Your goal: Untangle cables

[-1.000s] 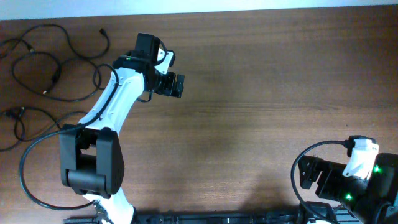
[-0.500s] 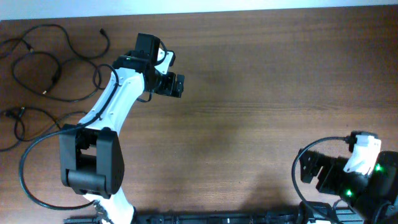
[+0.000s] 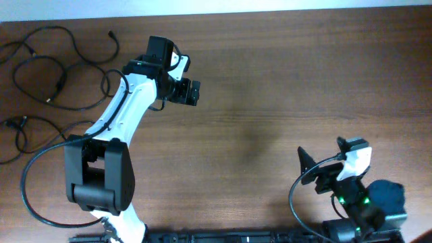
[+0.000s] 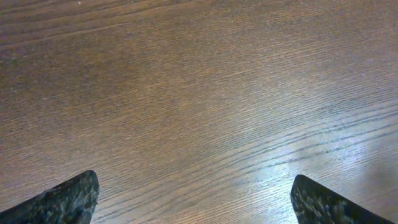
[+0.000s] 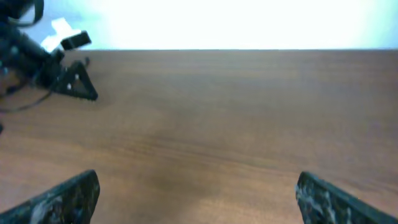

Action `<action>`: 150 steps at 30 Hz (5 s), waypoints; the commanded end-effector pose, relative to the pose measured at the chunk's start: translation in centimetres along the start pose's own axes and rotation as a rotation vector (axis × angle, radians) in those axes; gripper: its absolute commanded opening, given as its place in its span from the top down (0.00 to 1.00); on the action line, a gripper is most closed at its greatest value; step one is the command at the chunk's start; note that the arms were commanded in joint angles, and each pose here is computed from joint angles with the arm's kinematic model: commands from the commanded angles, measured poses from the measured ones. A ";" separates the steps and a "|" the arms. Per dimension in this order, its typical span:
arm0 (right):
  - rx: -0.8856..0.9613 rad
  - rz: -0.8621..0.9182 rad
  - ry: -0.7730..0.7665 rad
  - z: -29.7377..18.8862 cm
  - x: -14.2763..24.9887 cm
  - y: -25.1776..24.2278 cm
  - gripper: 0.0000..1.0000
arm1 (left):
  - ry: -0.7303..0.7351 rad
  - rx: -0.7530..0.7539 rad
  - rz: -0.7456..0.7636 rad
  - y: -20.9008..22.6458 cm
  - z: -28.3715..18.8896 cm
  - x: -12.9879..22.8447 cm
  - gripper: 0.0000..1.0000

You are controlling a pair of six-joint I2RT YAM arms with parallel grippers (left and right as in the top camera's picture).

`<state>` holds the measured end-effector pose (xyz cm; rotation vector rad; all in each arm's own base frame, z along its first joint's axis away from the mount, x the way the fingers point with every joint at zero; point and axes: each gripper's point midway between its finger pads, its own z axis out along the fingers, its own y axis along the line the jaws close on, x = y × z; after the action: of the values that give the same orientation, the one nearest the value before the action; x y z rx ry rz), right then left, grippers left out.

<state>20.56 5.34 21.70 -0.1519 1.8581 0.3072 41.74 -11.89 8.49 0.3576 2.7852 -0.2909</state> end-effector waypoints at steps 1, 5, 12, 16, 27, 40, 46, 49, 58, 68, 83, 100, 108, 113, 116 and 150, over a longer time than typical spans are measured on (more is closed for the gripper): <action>0.018 -0.035 -0.054 0.8 1.4 -0.6 0.02 | -0.019 -0.005 -0.008 0.0 -0.7 -0.3 0.01; 0.044 -0.051 -0.155 1.8 1.6 -1.4 0.01 | -0.018 -0.005 -0.008 0.0 -0.7 -0.3 0.01; 0.099 -0.054 -0.247 3.9 2.9 -3.1 0.02 | -0.019 -0.005 -0.008 0.0 -0.7 -0.3 0.01; 0.146 -0.049 -0.259 4.3 3.6 -4.1 0.01 | -0.019 -0.005 -0.008 0.0 -0.7 -0.3 0.01; 0.257 0.008 -0.236 3.9 4.3 -6.8 0.02 | -0.019 -0.005 -0.008 0.0 -0.7 -0.3 0.01; 0.277 -0.084 -0.221 3.9 4.4 -7.0 0.02 | -0.019 -0.005 -0.008 0.0 -0.7 -0.3 0.01; 0.281 -0.083 -0.221 3.9 4.4 -7.0 0.02 | -0.019 -0.005 -0.008 0.0 -0.7 -0.3 0.01; 0.284 -0.082 -0.221 3.9 4.4 -7.1 0.02 | -0.019 -0.005 -0.008 0.0 -0.7 -0.3 0.01; 0.283 -0.083 -0.224 3.8 4.3 -7.1 0.02 | -0.019 -0.005 -0.008 0.0 -0.7 -0.3 0.01; 0.283 -0.083 -0.224 3.8 4.3 -7.1 0.02 | -0.019 -0.005 -0.008 0.0 -0.7 -0.3 0.01; 0.283 -0.083 -0.225 3.8 4.3 -7.1 0.02 | 0.016 -0.007 -0.012 -0.2 -1.5 0.8 0.01; 0.283 -0.083 -0.224 3.8 4.3 -7.1 0.02 | -0.423 -0.050 0.070 -2.1 -14.2 14.8 0.01; 0.283 -0.083 -0.224 3.8 4.3 -7.1 0.02 | -0.640 -0.114 0.086 -1.5 -17.1 17.2 0.01; 0.283 -0.083 -0.224 3.8 4.3 -7.1 0.01 | -0.649 -0.139 0.052 -0.3 -14.8 18.9 0.01; 0.283 -0.083 -0.224 3.8 4.3 -7.1 0.02 | -0.749 -0.148 0.030 0.6 -14.1 18.5 0.01; 0.283 -0.083 -0.225 3.8 4.3 -7.1 0.02 | -1.168 -0.411 -0.121 6.9 -14.8 16.2 0.01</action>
<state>24.62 0.10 15.88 -0.0076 1.6431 0.0099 24.59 0.82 15.81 -0.0756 1.6466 0.0095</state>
